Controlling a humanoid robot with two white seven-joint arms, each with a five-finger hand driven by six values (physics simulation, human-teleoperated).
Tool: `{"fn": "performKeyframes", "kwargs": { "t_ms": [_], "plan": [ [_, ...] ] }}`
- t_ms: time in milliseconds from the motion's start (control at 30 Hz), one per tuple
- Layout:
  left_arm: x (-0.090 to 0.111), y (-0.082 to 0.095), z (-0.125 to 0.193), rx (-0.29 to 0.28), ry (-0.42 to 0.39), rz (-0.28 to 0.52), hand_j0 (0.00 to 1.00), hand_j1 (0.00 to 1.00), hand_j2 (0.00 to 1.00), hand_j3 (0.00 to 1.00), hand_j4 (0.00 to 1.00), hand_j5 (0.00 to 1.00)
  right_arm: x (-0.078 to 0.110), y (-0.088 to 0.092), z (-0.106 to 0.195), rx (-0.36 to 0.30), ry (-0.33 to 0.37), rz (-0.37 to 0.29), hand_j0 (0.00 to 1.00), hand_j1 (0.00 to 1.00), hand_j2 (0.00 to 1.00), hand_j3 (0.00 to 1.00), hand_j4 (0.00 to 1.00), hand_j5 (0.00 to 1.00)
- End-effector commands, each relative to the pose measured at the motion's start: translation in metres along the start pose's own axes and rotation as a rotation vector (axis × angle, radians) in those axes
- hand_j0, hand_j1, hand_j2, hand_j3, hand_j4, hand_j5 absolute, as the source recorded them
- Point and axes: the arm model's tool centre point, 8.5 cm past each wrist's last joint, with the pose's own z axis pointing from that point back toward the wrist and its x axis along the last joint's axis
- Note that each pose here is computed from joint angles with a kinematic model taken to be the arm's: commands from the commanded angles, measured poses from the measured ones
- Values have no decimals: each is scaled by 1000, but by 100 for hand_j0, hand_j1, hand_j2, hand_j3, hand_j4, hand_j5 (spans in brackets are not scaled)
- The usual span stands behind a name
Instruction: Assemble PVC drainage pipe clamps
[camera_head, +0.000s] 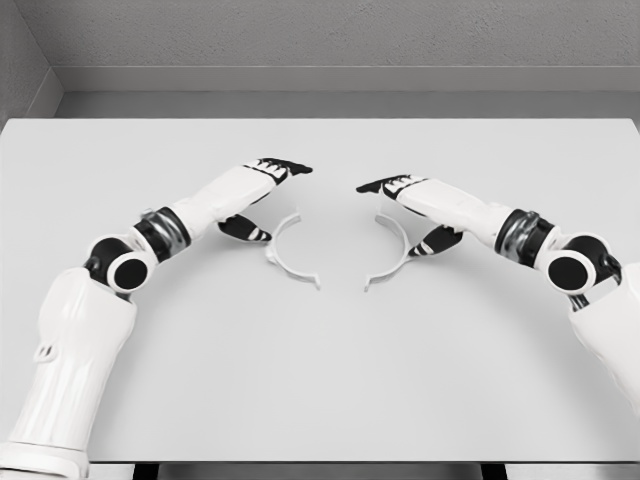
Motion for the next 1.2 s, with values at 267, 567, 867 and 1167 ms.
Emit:
{"fn": "performKeyframes", "kwargs": {
  "t_ms": [267,567,867,1167],
  "plan": [
    [2,8,1,27,-8,5,100,100,100,100,100,100,-6,-4,3,-1,22,8,100,100,100,100,100,100],
    [-12,12,37,24,26,-53,100,100,100,100,100,100,-27,4,5,19,76,-28,100,100,100,100,100,100],
    [3,3,41,19,-4,-67,100,100,100,100,100,100,-26,7,3,25,73,-32,100,100,100,100,100,100],
    [14,-5,25,11,-26,-48,100,100,100,100,100,100,-21,9,-1,27,60,-34,100,100,100,100,100,100]
  ]
}}
